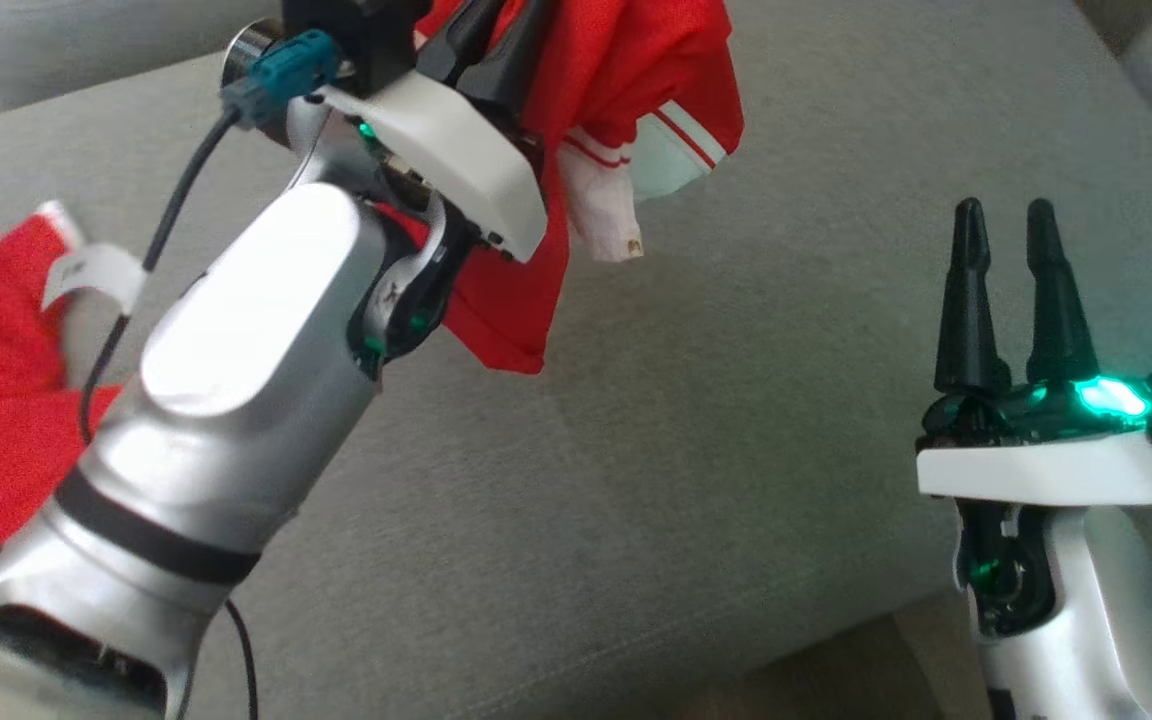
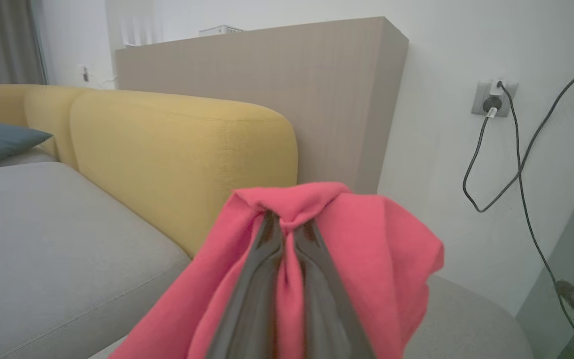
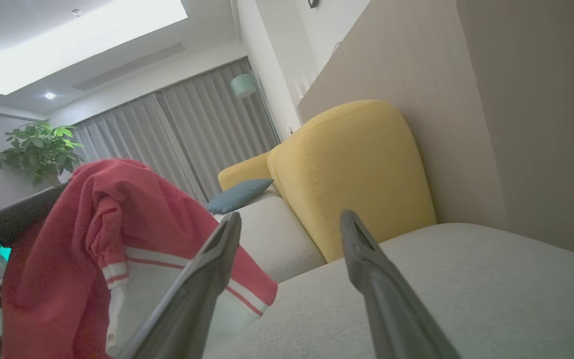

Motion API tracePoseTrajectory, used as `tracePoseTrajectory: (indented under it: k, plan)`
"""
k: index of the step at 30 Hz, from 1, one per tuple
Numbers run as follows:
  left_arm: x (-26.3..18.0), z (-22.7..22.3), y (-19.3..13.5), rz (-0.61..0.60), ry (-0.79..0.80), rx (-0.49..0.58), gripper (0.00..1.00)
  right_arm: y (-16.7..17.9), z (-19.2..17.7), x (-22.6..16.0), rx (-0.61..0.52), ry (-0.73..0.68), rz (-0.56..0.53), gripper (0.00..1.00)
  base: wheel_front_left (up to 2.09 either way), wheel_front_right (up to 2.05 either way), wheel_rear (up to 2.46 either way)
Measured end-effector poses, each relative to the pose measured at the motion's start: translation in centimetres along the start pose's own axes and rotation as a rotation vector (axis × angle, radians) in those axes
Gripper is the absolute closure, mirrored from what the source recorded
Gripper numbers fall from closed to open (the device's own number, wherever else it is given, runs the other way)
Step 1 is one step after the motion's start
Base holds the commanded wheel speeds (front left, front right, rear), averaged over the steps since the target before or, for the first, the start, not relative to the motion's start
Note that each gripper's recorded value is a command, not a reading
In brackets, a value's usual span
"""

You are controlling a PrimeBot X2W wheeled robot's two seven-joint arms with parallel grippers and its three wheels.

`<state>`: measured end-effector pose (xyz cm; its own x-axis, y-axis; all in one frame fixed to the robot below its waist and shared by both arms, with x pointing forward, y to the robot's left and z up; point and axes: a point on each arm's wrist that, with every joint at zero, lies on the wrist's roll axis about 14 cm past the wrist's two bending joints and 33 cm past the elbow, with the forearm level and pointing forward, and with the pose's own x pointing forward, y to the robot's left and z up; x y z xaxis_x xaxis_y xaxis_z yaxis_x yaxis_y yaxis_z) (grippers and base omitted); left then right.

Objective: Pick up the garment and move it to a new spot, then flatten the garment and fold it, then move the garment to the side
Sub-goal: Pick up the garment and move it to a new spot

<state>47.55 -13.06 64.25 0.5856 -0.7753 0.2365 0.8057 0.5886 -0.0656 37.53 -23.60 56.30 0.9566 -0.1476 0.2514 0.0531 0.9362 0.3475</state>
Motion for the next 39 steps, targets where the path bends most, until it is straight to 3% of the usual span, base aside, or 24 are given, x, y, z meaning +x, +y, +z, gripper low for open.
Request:
tracePoseTrajectory:
  k: [1,2,3,8,14,21,23,27,33,39]
  plan:
    - [0.5,-0.5,-0.3,-0.013,0.002,-0.004,1.00,-0.4,0.2,-0.1,-0.007,-0.005,-0.010,0.00,0.00,0.00,0.00]
    - [1.0,-1.2,-0.6,-0.023,0.010,0.001,0.58,-0.8,0.5,-0.2,-0.014,-0.009,-0.022,0.00,0.00,0.00,0.00]
    - [1.3,-2.2,-0.8,-0.034,0.027,0.014,0.00,-1.2,0.6,-0.3,-0.022,-0.009,-0.036,0.00,0.00,0.00,0.00]
    - [1.3,-7.6,-0.4,-0.046,0.136,0.026,0.00,-2.8,0.3,-0.7,-0.041,0.006,-0.084,0.00,0.00,0.00,0.00]
    - [-0.3,-6.8,3.9,0.085,0.083,0.007,0.00,-2.1,-0.5,0.1,-0.050,0.017,-0.056,0.00,0.00,0.00,0.00]
    - [-9.7,-5.2,11.5,0.367,0.068,0.030,0.00,1.7,-2.3,1.4,-0.078,0.048,0.068,0.00,0.00,0.00,0.00]
    - [-12.5,-4.0,11.8,0.406,0.046,0.087,0.00,2.5,-3.1,1.1,-0.086,0.072,0.092,0.00,0.00,0.00,0.00]
    - [-18.0,-3.3,10.3,0.489,0.025,0.099,0.00,3.8,-5.0,0.2,-0.090,0.128,0.135,0.00,0.00,0.00,0.00]
    - [-26.2,-4.7,7.7,0.668,0.053,0.052,0.00,7.1,-5.9,-0.7,-0.106,0.153,0.240,0.00,0.00,0.00,0.00]
    - [-29.5,-4.0,7.1,0.762,0.017,0.046,0.00,8.8,-5.6,-0.8,-0.108,0.143,0.290,0.00,0.00,0.00,0.00]
